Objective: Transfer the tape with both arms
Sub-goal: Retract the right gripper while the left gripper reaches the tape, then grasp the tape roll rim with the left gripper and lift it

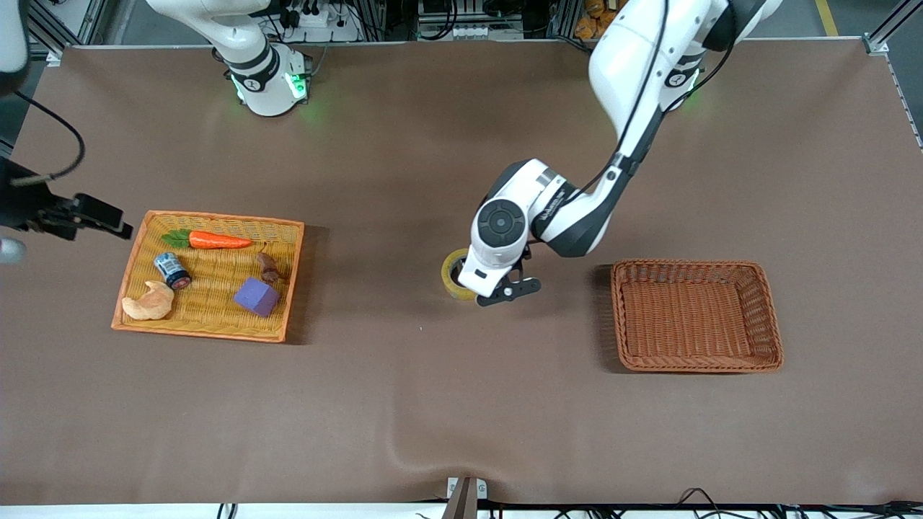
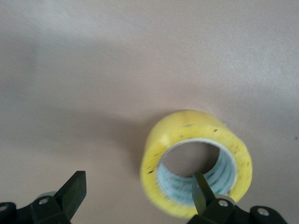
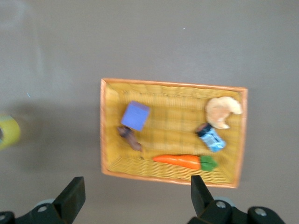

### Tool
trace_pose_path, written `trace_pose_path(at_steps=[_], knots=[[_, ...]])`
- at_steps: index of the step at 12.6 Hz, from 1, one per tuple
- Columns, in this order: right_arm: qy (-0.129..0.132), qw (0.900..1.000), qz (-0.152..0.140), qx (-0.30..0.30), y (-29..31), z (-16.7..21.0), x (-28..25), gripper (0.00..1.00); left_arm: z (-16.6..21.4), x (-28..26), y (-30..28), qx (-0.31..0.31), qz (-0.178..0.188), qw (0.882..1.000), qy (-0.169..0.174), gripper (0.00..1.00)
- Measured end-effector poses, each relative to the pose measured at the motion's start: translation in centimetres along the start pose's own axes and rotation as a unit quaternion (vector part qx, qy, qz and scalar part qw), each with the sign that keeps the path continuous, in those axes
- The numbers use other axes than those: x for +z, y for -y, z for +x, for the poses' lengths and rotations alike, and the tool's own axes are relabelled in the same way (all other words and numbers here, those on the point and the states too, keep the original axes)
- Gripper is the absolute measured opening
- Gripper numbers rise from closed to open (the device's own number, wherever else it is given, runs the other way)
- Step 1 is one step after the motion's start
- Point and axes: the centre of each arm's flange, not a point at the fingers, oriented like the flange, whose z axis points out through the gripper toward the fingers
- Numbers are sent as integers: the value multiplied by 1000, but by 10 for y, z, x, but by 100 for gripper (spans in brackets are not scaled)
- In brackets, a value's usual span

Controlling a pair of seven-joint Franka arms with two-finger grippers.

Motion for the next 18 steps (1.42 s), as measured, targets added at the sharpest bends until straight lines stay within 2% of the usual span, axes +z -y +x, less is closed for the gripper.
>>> trace_pose_path(at_steps=[3,7,9,10,16,18], knots=[[-1,999,-21,-24,-17,-17,-15,100,2,10,-1,-9,-3,1000,-2,100],[43,999,-15,4,-32,-29,13,100,-4,36,-1,-6,12,1000,8,100],[52,998,-15,32,-27,-32,12,100,-7,51,-1,-5,21,1000,14,100],[52,998,-15,37,-26,-32,11,100,-7,55,-1,-4,23,1000,15,91],[50,998,-16,40,-25,-32,8,100,-16,55,-6,3,23,1000,15,24],[43,998,-17,42,-25,-31,2,100,-15,54,-6,2,24,1000,15,23]])
